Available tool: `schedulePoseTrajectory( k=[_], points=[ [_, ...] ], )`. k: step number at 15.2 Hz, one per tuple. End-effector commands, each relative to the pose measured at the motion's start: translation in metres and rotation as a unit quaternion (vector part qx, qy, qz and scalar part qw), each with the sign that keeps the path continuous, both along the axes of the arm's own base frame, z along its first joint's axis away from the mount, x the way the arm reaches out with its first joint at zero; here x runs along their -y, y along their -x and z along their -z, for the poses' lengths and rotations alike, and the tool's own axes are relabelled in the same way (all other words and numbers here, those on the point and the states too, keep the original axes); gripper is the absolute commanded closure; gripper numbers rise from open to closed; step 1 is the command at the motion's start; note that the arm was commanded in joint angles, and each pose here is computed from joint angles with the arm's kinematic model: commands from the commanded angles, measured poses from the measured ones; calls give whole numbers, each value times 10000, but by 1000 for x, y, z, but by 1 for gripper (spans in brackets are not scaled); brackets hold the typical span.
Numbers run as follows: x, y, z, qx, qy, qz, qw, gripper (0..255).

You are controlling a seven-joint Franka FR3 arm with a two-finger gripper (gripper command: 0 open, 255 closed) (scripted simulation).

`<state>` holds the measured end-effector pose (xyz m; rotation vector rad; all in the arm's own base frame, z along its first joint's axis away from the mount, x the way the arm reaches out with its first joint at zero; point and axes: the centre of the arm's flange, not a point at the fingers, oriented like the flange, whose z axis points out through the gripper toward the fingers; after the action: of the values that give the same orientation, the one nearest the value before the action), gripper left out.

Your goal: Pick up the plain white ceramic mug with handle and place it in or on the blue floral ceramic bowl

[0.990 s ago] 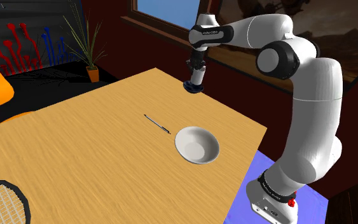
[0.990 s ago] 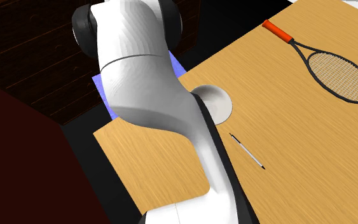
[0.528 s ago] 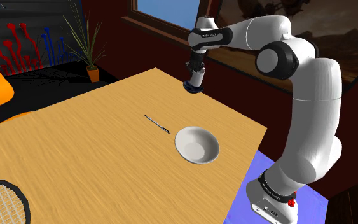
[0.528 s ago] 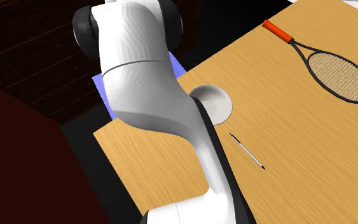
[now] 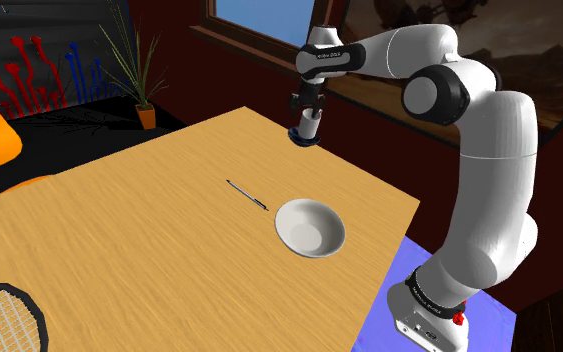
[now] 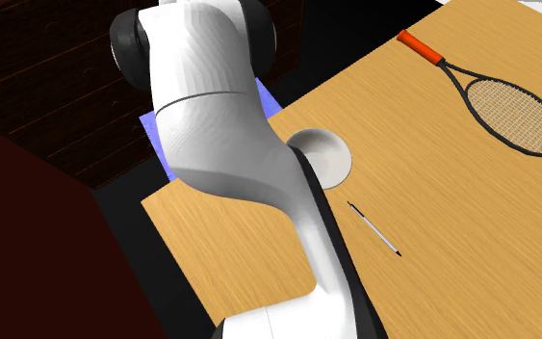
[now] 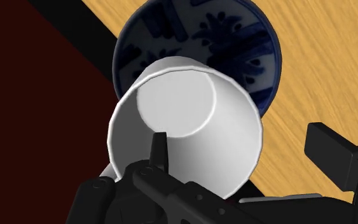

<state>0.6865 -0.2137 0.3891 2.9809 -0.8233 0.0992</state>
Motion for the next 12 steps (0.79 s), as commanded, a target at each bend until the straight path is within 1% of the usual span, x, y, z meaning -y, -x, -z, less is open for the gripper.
schedulePoseTrajectory(
  k=[1, 4, 12],
  points=[
    [-1, 1, -13, 0, 0, 0, 10000, 0],
    [-3, 2, -50, 0, 0, 0, 10000, 0],
    [-3, 2, -50, 0, 0, 0, 10000, 0]
  ],
)
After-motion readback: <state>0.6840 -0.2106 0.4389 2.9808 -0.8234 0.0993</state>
